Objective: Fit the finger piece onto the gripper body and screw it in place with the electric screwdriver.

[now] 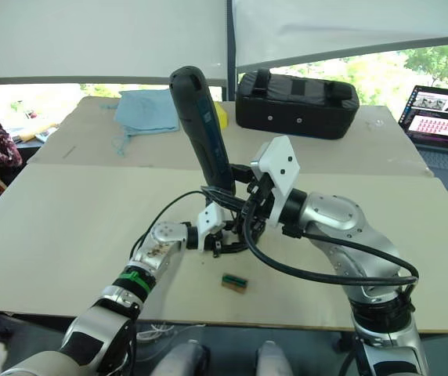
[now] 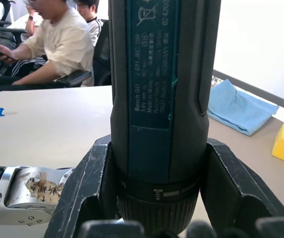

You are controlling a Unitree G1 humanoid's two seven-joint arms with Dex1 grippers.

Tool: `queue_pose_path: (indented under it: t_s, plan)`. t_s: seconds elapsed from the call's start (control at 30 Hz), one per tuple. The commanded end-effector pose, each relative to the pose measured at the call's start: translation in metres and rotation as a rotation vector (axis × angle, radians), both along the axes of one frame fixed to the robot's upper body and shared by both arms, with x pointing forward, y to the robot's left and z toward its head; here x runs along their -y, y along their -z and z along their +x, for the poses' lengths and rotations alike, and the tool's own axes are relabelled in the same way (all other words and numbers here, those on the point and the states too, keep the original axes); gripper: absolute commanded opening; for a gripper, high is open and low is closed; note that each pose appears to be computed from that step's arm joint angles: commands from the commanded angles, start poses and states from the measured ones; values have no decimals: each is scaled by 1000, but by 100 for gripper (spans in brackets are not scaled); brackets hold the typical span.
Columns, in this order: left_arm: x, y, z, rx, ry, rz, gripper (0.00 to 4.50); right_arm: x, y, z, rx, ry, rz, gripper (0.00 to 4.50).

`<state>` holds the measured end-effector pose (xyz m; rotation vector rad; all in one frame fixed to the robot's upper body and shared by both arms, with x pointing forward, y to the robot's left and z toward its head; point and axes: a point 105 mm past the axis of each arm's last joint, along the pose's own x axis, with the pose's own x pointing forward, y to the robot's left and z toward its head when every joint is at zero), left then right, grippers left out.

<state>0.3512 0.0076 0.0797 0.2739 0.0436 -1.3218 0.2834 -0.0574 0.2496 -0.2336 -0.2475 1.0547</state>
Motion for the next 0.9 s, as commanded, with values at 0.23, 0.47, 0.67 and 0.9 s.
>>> queue_pose_path:
  t_s: [0.23, 0.47, 0.67, 0.9]
  plan:
    - [5, -14, 2, 39, 10, -35, 230, 2, -17, -7, 100, -7, 27, 192]
    - [4, -14, 3, 39, 10, -32, 230, 1, -28, -8, 79, -8, 87, 192]
    - [5, -13, 2, 38, 9, -35, 230, 1, -32, -8, 51, 0, 126, 192]
    - [5, -14, 3, 41, 7, -37, 230, 2, -27, -7, 48, 6, 94, 192]
